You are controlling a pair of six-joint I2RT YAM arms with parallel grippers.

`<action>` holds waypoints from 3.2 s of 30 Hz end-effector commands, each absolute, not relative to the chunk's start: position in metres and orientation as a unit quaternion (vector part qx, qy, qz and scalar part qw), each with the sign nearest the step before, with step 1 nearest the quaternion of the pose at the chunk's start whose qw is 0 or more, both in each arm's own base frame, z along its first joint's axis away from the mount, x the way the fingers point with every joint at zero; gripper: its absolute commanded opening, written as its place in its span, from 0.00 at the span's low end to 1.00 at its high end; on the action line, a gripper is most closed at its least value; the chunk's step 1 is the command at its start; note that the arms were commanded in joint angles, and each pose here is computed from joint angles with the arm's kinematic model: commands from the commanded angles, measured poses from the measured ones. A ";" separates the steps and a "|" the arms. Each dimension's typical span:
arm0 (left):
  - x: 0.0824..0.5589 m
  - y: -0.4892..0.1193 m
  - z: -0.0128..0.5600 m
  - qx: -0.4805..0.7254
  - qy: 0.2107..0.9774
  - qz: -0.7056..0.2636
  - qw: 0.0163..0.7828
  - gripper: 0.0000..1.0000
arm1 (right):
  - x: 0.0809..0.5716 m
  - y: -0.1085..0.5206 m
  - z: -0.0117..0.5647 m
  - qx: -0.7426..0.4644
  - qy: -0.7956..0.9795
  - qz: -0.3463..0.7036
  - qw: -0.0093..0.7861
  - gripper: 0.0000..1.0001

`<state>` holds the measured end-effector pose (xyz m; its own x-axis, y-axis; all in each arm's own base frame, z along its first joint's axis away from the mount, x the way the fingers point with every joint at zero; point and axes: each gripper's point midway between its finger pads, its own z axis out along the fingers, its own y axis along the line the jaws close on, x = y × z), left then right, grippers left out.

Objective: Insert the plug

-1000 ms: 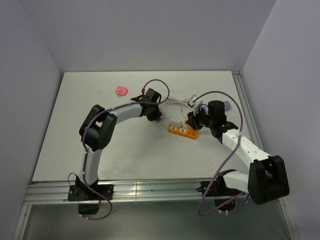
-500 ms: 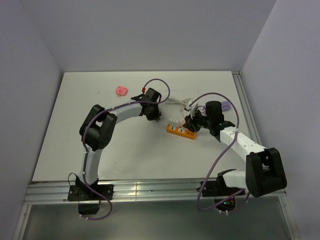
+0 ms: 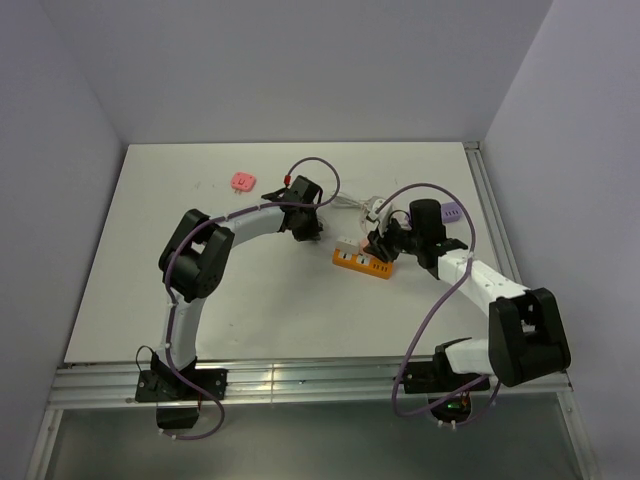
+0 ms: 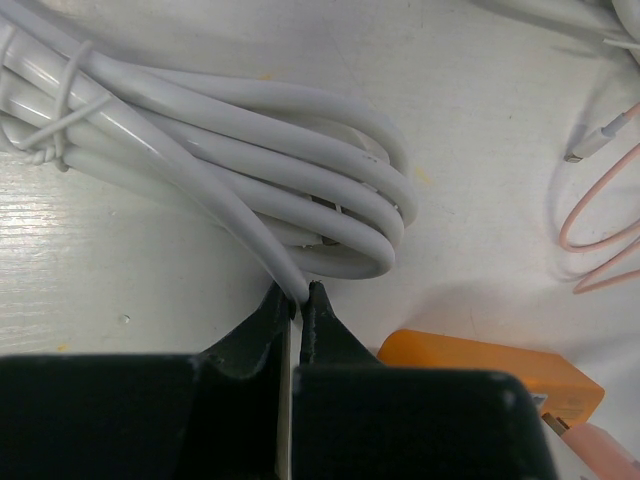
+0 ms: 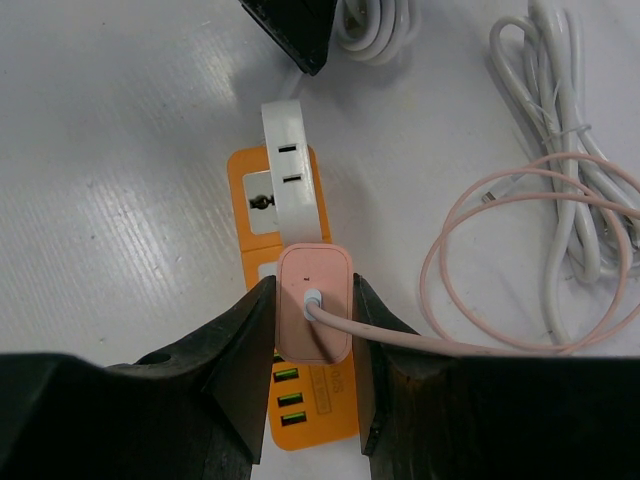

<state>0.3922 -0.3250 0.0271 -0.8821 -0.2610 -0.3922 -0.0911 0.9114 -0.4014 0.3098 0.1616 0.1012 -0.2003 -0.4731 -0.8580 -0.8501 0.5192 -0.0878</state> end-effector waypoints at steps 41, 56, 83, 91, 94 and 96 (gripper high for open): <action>0.399 -0.331 0.030 -0.052 0.952 -0.177 0.246 0.00 | 0.345 0.138 0.109 -0.410 0.767 0.136 0.474 0.00; 0.406 -0.336 0.033 -0.056 0.949 -0.181 0.251 0.00 | 0.330 0.139 0.084 -0.415 0.792 0.144 0.424 0.00; 0.400 -0.341 0.039 -0.050 0.946 -0.192 0.256 0.00 | 0.308 0.166 0.113 -0.451 0.734 0.194 0.469 0.00; 0.394 -0.344 0.035 -0.045 0.948 -0.193 0.250 0.00 | 0.310 0.167 0.106 -0.458 0.736 0.192 0.461 0.00; 0.394 -0.345 0.034 -0.045 0.948 -0.193 0.249 0.00 | 0.310 0.169 0.106 -0.461 0.734 0.195 0.458 0.00; 0.394 -0.345 0.034 -0.045 0.948 -0.192 0.248 0.00 | 0.310 0.169 0.106 -0.461 0.735 0.196 0.457 0.00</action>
<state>0.3942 -0.3364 0.0274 -0.8820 -0.1979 -0.4278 -0.0248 0.9259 -0.3770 0.3047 0.1625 0.0976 -0.2067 -0.5060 -0.8374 -0.8465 0.5217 -0.1064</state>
